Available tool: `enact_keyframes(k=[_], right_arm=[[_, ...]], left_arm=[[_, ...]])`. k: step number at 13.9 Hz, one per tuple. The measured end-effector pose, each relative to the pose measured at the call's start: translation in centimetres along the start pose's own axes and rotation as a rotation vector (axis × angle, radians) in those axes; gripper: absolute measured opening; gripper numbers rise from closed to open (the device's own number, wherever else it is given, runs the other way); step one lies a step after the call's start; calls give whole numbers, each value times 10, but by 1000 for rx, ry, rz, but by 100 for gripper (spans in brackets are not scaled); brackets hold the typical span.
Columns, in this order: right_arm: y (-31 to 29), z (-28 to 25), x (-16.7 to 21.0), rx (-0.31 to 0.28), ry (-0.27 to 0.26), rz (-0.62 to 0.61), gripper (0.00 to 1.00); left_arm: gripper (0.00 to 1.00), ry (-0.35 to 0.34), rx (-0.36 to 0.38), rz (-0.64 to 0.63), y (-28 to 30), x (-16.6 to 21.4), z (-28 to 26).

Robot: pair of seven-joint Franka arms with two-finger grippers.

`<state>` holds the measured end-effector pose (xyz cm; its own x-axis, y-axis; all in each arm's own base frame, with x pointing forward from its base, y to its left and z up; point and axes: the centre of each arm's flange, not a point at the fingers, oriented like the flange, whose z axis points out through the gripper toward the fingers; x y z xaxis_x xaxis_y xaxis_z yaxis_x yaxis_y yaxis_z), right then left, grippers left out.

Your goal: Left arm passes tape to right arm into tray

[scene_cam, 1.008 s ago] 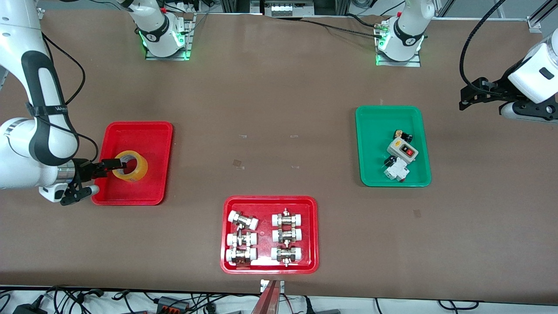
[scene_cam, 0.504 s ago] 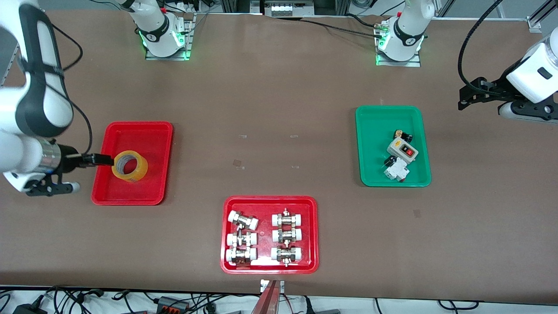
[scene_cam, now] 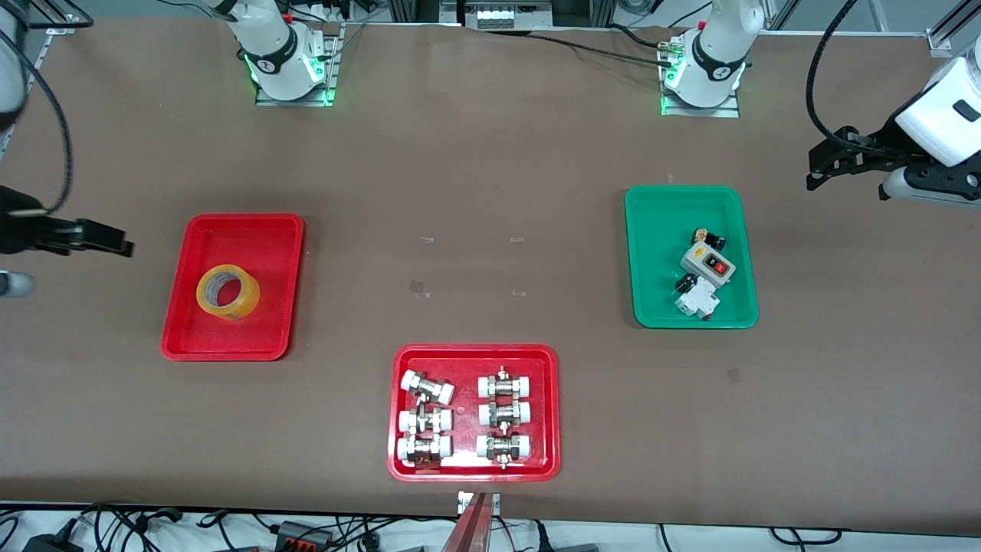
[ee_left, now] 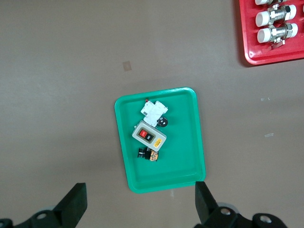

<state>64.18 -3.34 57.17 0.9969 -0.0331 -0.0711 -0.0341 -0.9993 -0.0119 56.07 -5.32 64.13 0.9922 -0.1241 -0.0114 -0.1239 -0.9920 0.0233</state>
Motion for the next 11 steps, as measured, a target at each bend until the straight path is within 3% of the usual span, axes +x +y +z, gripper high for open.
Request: enact_keyframes(k=[6, 11], right_arm=[[-9, -17, 9, -69, 111, -18, 100], [5, -21, 2, -94, 145, 10, 100]], left_arm=[[100, -14, -3, -4, -3, 4, 8], [100, -14, -2, 16, 8, 5, 8]])
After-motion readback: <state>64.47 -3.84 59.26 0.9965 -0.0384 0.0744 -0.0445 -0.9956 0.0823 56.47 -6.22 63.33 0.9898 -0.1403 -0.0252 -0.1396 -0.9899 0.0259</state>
